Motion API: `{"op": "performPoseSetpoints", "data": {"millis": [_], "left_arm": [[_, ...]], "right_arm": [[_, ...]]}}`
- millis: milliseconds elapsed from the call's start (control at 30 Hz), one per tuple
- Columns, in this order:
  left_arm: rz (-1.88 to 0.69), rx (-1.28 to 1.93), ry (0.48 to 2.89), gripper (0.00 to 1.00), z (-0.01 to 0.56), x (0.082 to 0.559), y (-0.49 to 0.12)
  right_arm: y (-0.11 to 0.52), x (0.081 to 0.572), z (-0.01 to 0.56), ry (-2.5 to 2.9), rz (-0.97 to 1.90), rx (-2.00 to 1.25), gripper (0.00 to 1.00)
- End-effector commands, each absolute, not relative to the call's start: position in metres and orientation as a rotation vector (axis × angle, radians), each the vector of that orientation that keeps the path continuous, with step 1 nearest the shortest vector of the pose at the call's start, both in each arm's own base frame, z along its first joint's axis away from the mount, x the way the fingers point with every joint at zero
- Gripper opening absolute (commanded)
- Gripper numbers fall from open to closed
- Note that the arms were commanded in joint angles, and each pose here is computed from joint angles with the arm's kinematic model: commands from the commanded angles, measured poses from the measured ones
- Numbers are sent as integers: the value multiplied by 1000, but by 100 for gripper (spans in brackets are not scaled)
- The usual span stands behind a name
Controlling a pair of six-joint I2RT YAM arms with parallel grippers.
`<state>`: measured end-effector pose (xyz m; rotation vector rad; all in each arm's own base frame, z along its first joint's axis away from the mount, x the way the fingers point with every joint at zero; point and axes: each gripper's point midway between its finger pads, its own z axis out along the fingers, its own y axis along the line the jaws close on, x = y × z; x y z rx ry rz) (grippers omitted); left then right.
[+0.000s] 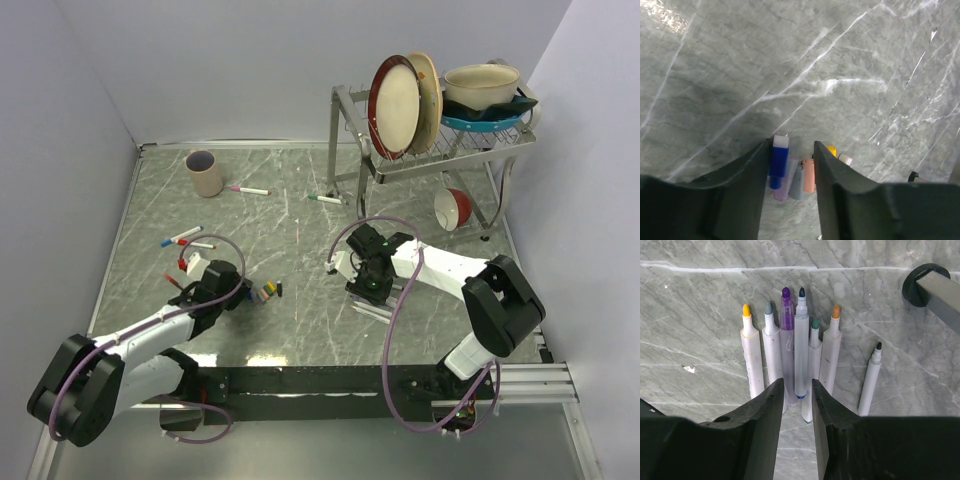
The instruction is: Open the pen caps
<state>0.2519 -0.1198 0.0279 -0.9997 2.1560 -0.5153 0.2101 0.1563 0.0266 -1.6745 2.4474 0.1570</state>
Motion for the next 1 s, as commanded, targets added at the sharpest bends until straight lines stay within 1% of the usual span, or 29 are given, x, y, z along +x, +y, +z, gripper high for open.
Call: {"op": "performPoseSetpoints", "data": {"millis": [0,67,100,167,200,300,333,467,600,633,667,733,800,867,933,967], "left_arm": [[-483,-1012,2142,51,33,256,-115],[-473,-1012,2128,57,37,258,-113],[-462,-1010,2129,63,37,257,-111],[-445,-1009,2109,70,43,260,-108],[-432,-1001,2107,77,45,260,-105],[-405,-990,2081,86,57,269,-99],[-380,-1004,2076,87,58,271,-92],[-339,-1030,2046,90,76,289,-74],[-206,-1138,2035,90,82,294,-46],[-185,-1161,2023,90,90,297,-42],[-115,-1187,2060,90,83,288,-35],[-47,-1234,2045,90,88,287,-25],[43,-1285,2078,90,79,276,-14],[105,-1324,2094,89,71,271,-6],[128,-1362,2101,87,62,268,3],[113,-1376,2118,83,57,267,3]], "right_arm": [[156,210,35,2426,169,-1671,37],[156,210,35,2426,169,-1668,37],[156,210,35,2425,169,-1670,37],[156,211,35,2426,169,-1668,37],[156,210,35,2426,169,-1671,37],[156,211,35,2423,169,-1669,37],[156,211,35,2426,167,-1665,37],[157,212,39,2412,170,-1655,37],[161,213,48,2379,186,-1638,43],[161,214,50,2373,191,-1633,45],[163,214,52,2363,197,-1631,45],[164,215,58,2342,202,-1624,50],[166,215,63,2325,211,-1614,53],[167,214,68,2306,223,-1613,53],[167,213,70,2297,231,-1614,53],[168,213,72,2288,236,-1610,53]]}}
